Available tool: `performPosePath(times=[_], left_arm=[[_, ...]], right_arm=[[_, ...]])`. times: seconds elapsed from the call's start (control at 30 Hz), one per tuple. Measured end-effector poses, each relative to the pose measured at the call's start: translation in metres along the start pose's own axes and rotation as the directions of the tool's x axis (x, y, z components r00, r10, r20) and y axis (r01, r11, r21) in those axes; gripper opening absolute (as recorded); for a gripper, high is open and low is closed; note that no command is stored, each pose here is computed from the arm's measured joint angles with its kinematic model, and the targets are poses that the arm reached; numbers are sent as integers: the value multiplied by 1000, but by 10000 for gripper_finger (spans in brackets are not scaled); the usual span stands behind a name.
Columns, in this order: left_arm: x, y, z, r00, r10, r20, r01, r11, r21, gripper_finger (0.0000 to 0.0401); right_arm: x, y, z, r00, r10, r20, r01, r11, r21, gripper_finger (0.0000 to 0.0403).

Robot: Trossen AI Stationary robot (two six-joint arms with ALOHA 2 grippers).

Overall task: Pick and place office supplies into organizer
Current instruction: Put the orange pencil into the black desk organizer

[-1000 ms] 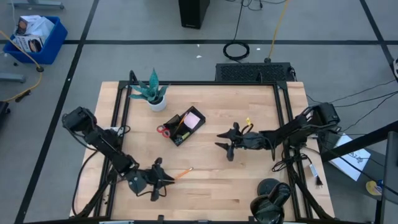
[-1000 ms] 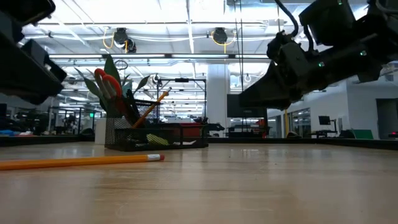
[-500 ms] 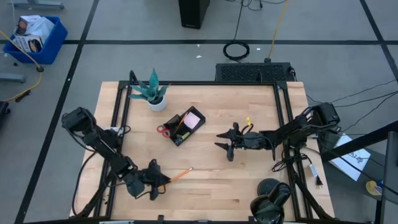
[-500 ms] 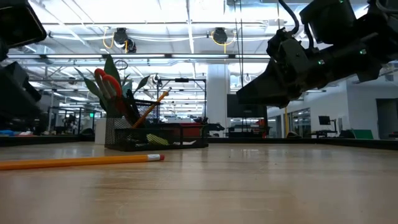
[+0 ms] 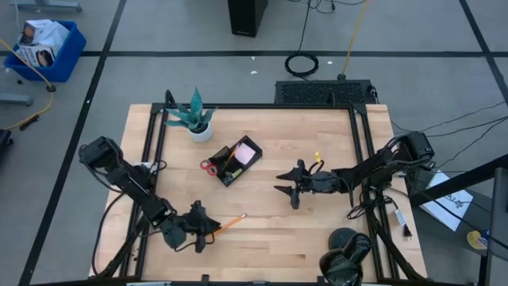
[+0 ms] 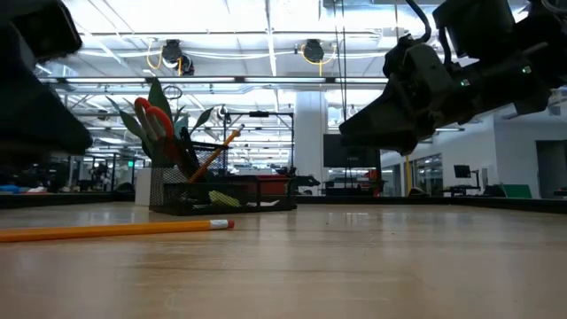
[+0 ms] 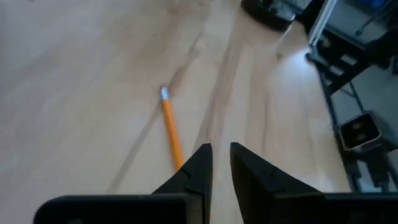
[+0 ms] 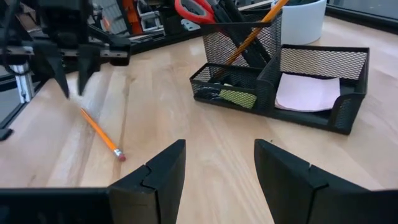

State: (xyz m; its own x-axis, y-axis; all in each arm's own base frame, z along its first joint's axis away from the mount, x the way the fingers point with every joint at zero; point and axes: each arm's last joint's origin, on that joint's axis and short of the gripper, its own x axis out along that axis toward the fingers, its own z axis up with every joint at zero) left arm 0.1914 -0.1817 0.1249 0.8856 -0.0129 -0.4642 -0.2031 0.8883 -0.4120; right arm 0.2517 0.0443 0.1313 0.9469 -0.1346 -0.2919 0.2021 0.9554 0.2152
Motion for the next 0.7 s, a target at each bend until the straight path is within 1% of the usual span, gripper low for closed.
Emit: performPosePath(times=[0.1, 0.2, 0.23, 0.27, 0.3, 0.4, 0.47, 0.57, 0.7], left_arm=[[2, 4, -1, 998, 2, -59, -3, 1000, -7, 80], [1, 2, -9, 996, -4, -90, -1, 998, -61, 122], [0, 1, -13, 997, 9, -79, -14, 998, -58, 139], [-2, -1, -16, 999, 29, -43, -31, 999, -44, 154], [-3, -4, -18, 999, 49, 0, -49, 999, -19, 168], [1, -11, -24, 993, 92, 73, -98, 991, 87, 196], [7, -17, -26, 989, 110, 102, -125, 980, 153, 207], [19, -13, -34, 985, 148, 90, -164, 967, 198, 215], [33, -4, -46, 976, 203, 73, -212, 963, 167, 213]], right_arm=[[-1, 2, -1, 1000, 8, -2, -8, 1000, 9, 183], [-1, 4, -2, 1000, 17, -5, -17, 1000, 7, 183], [-2, 5, -2, 1000, 18, -6, -18, 1000, 6, 183], [-2, 5, -2, 1000, 20, -6, -20, 1000, 6, 183], [-2, 6, -2, 1000, 23, -9, -23, 1000, 4, 183], [-2, 6, -4, 1000, 19, -20, -19, 1000, -7, 183], [-2, 5, -4, 1000, 18, -21, -18, 1000, -9, 183], [-2, 5, -4, 1000, 17, -24, -17, 1000, -13, 183], [-2, 6, -3, 1000, 19, -18, -19, 1000, -18, 183]])
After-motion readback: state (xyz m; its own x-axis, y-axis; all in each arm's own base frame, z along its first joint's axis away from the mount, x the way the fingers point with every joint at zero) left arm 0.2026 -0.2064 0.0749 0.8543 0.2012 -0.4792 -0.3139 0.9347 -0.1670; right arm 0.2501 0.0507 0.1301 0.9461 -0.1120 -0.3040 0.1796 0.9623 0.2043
